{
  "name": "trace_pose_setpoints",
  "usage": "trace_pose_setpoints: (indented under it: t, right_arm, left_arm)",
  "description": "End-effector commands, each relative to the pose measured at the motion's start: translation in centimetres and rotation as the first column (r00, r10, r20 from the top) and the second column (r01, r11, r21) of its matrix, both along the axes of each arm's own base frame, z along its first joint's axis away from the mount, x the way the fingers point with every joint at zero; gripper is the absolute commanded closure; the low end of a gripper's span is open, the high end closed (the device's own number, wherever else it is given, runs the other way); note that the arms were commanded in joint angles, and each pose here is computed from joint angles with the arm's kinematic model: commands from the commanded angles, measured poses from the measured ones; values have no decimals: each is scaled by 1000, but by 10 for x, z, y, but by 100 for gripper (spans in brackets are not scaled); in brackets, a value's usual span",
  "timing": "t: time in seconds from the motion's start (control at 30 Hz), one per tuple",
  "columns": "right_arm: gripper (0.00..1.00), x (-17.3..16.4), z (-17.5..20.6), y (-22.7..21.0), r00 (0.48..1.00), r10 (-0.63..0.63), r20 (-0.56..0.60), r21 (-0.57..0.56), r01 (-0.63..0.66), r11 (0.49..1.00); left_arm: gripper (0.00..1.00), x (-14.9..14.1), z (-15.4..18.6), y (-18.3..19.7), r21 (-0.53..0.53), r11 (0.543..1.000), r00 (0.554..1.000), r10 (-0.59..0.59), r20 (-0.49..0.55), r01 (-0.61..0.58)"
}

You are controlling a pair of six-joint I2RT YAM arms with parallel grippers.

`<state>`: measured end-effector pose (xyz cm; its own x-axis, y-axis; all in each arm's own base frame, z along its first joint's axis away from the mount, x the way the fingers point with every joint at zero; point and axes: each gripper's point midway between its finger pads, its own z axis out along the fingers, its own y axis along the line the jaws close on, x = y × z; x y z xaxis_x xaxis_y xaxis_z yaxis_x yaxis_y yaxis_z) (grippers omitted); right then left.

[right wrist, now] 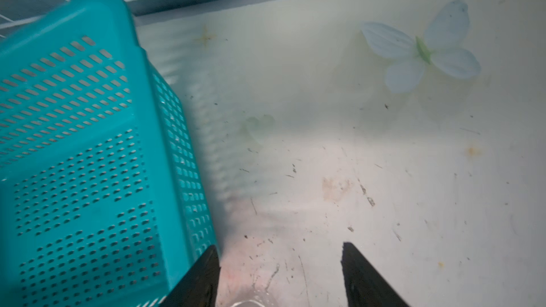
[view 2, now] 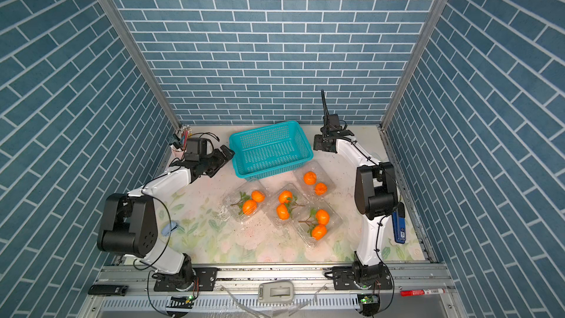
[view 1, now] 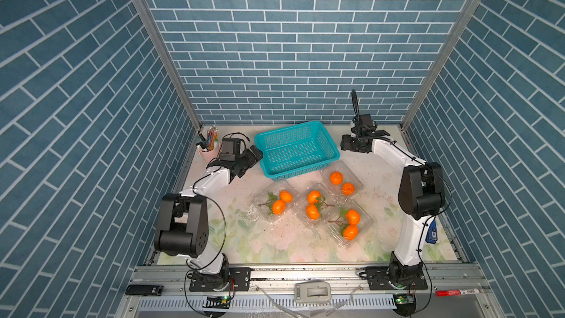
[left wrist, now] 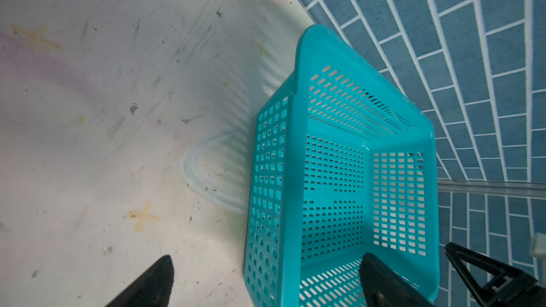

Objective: Take oranges out of containers
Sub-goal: Move the basket to the corner of the board.

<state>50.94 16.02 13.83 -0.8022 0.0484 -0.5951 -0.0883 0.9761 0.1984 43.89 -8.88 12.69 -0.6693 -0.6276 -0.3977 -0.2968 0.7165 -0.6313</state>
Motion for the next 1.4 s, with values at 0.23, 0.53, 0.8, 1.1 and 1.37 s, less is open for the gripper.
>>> trace_pose_setpoints:
  t: [0.23, 0.53, 0.8, 1.1, 1.37]
  right_arm:
    - [45, 19, -48, 44, 991, 59, -124, 13, -58, 998]
    - [73, 34, -51, 21, 992, 9, -124, -66, -17, 998]
    - [85, 36, -46, -73, 989, -101, -108, -127, 87, 988]
    - [65, 29, -3, -150, 989, -146, -24, -374, 127, 919]
    - [21, 24, 88, -63, 977, -138, 162, -95, 155, 983]
  left_arm:
    - [1, 59, 2, -41, -32, 997, 997, -65, 43, 67]
    - [1, 93, 7, -111, -13, 975, 974, -219, 63, 220]
    - [1, 111, 24, -200, -26, 926, 920, -371, 125, 377]
    - [1, 89, 54, -244, -14, 863, 852, -495, 167, 504]
    - [1, 50, 85, -136, 498, 799, 912, -407, 36, 337]
